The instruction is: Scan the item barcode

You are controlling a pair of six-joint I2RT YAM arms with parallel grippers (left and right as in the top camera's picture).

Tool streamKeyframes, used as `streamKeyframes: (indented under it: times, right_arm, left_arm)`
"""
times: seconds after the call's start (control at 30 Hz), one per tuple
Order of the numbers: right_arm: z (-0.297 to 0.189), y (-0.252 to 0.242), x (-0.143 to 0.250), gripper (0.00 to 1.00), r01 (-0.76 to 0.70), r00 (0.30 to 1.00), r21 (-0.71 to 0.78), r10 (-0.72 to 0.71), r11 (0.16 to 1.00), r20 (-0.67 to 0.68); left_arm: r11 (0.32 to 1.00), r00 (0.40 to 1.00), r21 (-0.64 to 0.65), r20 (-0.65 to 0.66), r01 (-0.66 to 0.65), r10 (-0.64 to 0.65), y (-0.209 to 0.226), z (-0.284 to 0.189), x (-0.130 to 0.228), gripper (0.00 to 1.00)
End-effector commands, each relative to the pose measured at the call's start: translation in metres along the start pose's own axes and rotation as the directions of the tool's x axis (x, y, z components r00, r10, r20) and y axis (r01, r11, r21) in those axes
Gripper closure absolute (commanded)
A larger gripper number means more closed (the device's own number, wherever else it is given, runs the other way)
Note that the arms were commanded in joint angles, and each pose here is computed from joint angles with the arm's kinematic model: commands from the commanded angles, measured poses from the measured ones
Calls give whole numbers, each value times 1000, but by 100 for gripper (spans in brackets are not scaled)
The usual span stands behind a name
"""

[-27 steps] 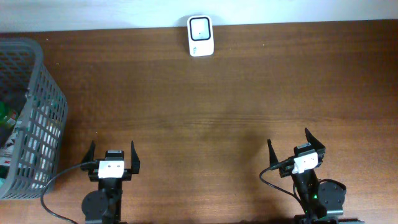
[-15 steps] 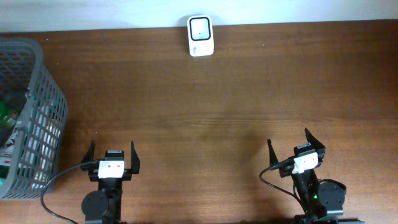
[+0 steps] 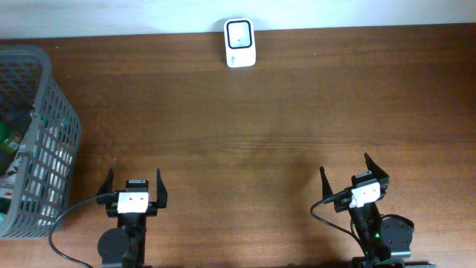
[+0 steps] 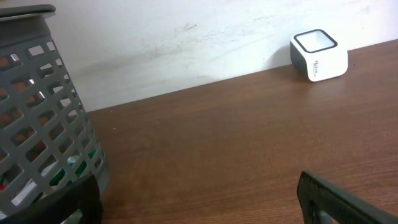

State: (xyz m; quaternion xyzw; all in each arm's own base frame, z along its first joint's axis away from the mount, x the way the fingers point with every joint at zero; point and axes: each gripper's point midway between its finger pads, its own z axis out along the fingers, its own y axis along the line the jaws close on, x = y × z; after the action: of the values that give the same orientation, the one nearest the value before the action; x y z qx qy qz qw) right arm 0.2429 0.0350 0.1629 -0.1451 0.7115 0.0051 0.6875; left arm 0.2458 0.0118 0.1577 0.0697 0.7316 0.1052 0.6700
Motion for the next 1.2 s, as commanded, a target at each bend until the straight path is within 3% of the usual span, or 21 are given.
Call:
streamKeyframes:
  times: [0.0,0.23,0.4,0.67,0.77,0.8,0.87,0.97,1.03,1.17]
  right_arm:
    - [0,1,2,1,-9,1000,-8,9,1000,-3]
    - [0,1,2,2,-9,1000,-8,9,1000,-3]
    - [0,1,2,2,-9,1000,-8,9,1000,-3]
    - [0,1,2,1,-9,1000,-8,9,1000,-3]
    - [0,1,2,2,-9,1000,-8,9,1000,-3]
    - [0,1,2,1,-9,1000,-8,9,1000,-3]
    - [0,1,2,2,-9,1000,-8,9,1000,-3]
    - [0,1,2,2,-9,1000,-8,9,1000,-3]
    - [0,1,2,2,-9,1000,-8,9,1000,-3]
    - [0,1,2,2,-9,1000,-8,9,1000,-3]
  left_arm:
    - [1000,1000,3,5,-16,16,-1,0,0,1]
    - [1000,1000,24,13,-16,15,-5,0,-1,1]
    - [998,999,29,-8,52,-52,-1,0,-16,1]
    - [968,992,219,-59,121,-111,-3,38,-142,1]
    - [920,956,329,-264,215,-129,-14,66,-179,1]
    - [877,916,395,-383,275,-115,-23,77,-196,1]
    - [831,865,437,-491,344,-100,-32,85,-208,1]
    - [817,795,419,-602,397,-77,-42,105,-176,1]
    - [828,810,414,-581,378,-80,-39,119,-176,1]
    - [891,831,185,-476,415,-288,56,148,-245,0]
